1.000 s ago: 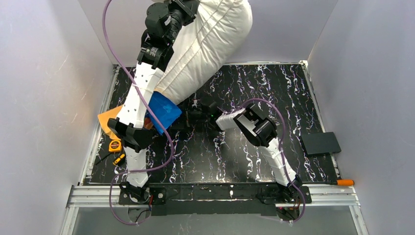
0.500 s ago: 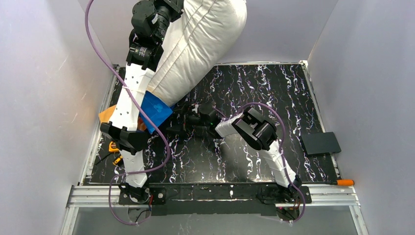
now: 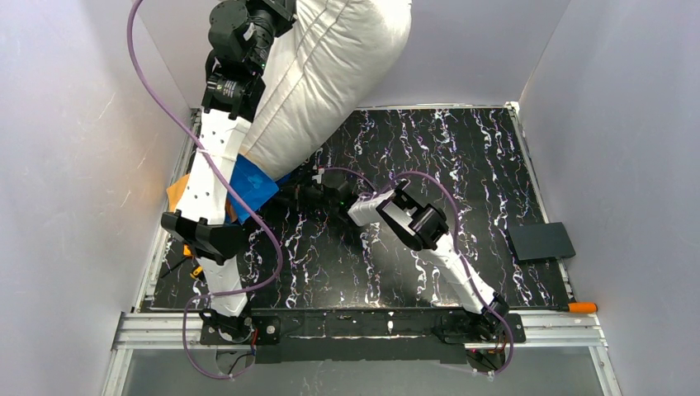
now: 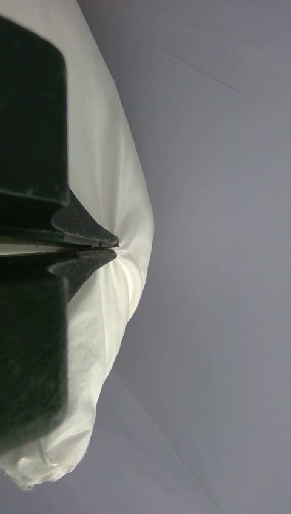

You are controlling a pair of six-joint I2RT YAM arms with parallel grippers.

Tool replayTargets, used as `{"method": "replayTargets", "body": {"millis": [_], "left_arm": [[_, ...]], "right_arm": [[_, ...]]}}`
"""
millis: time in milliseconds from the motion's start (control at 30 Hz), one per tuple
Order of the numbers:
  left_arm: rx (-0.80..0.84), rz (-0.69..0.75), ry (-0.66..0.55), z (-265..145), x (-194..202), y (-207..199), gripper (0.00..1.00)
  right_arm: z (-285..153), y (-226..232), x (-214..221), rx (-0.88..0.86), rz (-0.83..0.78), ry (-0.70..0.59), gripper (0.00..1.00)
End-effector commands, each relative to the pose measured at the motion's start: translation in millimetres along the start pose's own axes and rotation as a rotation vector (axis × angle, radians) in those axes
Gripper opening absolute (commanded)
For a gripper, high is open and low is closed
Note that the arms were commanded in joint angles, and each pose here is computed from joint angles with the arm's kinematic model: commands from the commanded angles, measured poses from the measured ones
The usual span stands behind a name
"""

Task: Put the pillow into the pillowcase
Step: Stuff the pillow into the pillowcase.

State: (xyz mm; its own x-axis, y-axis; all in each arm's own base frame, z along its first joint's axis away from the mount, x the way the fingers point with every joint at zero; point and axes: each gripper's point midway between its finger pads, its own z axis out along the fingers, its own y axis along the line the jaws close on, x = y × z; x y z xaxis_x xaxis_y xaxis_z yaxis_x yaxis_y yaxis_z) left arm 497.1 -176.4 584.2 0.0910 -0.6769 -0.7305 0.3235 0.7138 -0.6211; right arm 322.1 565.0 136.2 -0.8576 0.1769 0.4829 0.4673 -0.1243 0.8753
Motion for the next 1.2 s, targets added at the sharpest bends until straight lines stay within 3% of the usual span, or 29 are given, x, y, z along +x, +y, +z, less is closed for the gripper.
{"method": "replayTargets", "body": {"millis": [0, 100, 233, 533, 833, 1167], "left_arm": [[0.263, -0.073, -0.410, -83.1, -164.3, -98.0, 0.00], [0.249, -0.063, -0.415, -87.4, -167.4, -94.5, 0.00], [0.227, -0.049, -0.397, -91.6, -163.2, -86.7, 0.00], [0.180, -0.028, -0.355, -100.9, -152.3, -66.5, 0.00], [0.135, -0.031, -0.272, -105.8, -124.0, -39.9, 0.00], [0.047, -0.062, -0.038, -144.7, -51.0, 3.4, 0.00]], "right_arm": [[3.3, -2.6, -16.5, -0.029, 0.079, -0.045, 0.17], [-4.1, 12.2, -18.2, -0.020, 0.012, -0.050, 0.01], [-24.8, 58.4, -34.5, 0.012, -0.160, -0.082, 0.01], [-85.7, 237.5, -49.2, -0.036, -0.589, -0.155, 0.01], [-165.8, 428.7, 17.4, -0.377, -1.006, -0.190, 0.01], [-237.0, 495.3, 88.0, -0.474, -1.317, -0.293, 0.01]]}}
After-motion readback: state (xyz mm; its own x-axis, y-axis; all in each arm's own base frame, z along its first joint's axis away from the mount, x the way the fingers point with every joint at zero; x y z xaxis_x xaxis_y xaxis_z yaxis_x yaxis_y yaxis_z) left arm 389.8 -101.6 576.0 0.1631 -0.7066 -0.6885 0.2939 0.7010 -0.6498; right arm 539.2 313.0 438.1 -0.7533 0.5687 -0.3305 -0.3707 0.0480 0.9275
